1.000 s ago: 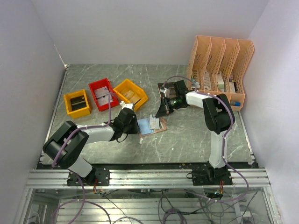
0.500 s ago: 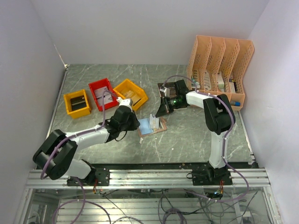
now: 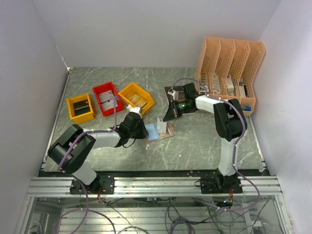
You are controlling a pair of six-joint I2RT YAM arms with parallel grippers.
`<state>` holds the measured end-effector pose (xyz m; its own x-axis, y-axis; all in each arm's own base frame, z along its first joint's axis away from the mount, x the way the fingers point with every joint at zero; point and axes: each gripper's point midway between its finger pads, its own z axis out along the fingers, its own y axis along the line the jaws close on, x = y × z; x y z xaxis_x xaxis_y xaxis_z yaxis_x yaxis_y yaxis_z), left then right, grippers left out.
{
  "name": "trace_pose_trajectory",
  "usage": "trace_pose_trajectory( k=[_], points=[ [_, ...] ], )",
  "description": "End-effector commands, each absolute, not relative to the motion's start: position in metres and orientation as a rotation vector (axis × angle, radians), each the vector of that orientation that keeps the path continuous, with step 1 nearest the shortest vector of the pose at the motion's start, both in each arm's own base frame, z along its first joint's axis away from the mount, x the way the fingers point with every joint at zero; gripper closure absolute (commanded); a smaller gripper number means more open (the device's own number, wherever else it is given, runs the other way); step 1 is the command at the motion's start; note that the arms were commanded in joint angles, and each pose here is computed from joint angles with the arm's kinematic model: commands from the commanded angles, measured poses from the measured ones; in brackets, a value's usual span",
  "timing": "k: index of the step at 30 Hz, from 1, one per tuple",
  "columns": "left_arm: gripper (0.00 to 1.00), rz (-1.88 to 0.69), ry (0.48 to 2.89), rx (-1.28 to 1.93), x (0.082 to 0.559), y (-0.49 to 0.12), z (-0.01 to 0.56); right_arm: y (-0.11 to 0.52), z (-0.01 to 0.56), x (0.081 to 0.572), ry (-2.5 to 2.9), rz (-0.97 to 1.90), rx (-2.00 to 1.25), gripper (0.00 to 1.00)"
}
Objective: Put the credit cards into the card holder
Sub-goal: Insert the credit card into the card holder.
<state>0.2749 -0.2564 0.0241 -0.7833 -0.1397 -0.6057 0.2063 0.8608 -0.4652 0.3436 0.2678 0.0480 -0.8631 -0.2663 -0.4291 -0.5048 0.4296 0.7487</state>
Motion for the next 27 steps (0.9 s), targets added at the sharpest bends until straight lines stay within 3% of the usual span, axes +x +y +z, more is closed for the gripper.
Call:
trace_pose_trajectory(
  k=[1,27],
  points=[
    [0.88,-0.667,2.385,0.045,0.276,-0.256,0.016,0.266,0.053,0.350,2.408,1.359,-0.658,1.00],
    [0.91,-0.628,2.392,0.050,0.272,-0.248,0.014,0.274,0.026,0.331,2.506,1.372,-0.731,1.00]
  ],
)
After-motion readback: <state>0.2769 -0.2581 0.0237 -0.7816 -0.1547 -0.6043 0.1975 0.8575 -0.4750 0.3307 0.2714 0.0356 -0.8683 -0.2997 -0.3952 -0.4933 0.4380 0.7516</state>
